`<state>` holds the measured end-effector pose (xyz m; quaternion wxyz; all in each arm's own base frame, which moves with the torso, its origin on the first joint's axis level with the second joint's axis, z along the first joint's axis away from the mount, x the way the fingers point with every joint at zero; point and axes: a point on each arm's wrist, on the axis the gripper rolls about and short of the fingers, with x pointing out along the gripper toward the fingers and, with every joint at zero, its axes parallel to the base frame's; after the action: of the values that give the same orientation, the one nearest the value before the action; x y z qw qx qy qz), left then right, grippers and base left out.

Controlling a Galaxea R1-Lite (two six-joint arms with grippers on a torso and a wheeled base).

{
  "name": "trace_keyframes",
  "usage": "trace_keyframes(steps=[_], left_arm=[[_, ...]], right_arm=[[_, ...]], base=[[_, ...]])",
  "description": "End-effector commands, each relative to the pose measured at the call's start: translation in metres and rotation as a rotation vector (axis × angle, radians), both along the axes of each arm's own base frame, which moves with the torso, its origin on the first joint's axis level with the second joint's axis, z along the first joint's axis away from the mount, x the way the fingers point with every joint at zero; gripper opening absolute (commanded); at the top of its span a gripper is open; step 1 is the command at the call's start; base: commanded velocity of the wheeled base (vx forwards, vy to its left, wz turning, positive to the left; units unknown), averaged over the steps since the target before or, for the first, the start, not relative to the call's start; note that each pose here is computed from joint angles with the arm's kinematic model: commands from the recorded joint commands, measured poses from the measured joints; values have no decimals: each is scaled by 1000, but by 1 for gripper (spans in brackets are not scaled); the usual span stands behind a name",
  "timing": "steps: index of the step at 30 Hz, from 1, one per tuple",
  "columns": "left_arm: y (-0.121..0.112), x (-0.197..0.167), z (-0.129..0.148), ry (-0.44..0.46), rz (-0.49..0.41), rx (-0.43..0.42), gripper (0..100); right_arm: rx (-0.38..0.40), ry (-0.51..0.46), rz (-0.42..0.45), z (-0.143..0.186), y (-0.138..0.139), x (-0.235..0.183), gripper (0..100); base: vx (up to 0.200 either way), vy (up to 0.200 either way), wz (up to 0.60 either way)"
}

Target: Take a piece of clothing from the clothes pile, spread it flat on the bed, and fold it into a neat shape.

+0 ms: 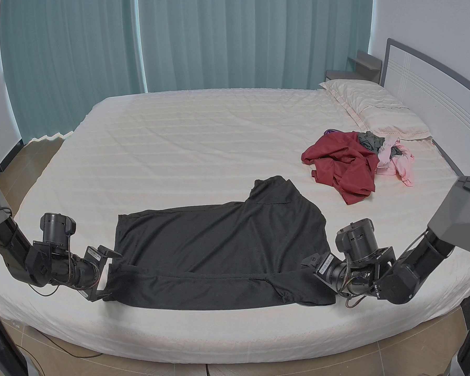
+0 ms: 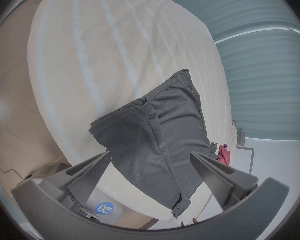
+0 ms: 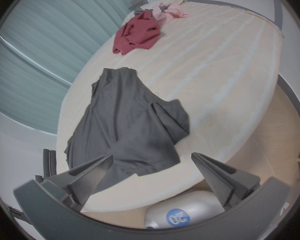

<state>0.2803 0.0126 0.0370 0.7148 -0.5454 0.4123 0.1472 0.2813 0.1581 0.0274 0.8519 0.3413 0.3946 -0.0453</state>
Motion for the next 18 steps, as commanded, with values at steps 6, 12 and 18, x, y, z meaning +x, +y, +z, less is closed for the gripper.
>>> trace_keyframes(steps=[6, 12, 18], left_arm=[[0, 0, 0, -1, 1, 0, 100], [0, 0, 0, -1, 0, -1, 100], [0, 0, 0, 1, 0, -1, 100]], right_arm=[[2, 47, -2, -41, 11, 35, 100], [0, 34, -44, -40, -2, 50, 100], [-16, -20, -35, -24, -6, 52, 100]], base=[[0, 0, 0], [0, 0, 0], [0, 0, 0]])
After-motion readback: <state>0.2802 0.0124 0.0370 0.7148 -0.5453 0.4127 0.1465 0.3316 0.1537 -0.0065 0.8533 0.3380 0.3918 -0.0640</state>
